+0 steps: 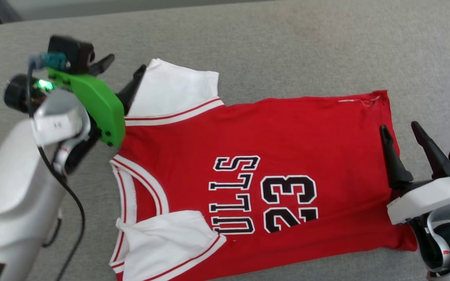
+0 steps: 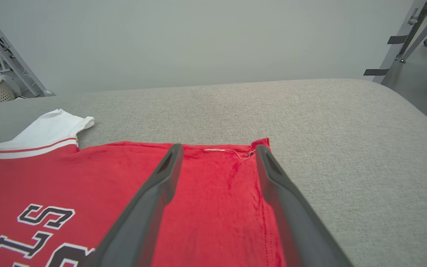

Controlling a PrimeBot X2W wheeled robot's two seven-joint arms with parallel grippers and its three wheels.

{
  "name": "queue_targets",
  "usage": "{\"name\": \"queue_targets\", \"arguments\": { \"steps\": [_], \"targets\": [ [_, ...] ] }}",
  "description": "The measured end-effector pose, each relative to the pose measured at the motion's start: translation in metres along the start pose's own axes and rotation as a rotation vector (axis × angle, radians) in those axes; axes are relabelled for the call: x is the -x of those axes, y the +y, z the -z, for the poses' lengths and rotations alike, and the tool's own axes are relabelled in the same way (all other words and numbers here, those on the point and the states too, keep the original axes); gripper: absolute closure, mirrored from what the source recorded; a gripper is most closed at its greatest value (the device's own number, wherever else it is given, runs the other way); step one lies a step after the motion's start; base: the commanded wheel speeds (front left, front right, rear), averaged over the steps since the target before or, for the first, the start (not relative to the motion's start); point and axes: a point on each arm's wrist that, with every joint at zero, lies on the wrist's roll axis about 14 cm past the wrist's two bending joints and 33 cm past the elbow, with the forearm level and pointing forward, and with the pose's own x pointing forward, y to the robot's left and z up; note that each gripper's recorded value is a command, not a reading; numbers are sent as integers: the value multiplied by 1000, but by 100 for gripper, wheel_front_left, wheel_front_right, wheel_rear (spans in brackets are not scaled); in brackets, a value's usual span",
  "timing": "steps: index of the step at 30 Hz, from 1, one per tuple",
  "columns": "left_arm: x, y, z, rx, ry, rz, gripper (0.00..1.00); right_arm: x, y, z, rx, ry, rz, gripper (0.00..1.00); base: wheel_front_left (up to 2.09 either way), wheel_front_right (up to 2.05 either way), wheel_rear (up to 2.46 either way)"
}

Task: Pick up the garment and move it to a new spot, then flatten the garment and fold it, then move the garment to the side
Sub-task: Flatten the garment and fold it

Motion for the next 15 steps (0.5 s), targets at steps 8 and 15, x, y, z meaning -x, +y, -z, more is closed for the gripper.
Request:
{"name": "queue_targets", "arguments": {
  "steps": [8,15],
  "targets": [
    [-49,26,32,0,312,27,0,-6,-9,24,-31,31,45,0,0,0,0],
    [-76,30,79,53,520,62,0,-1,-26,48,-40,87,105,0,0,0,0]
  ]
}}
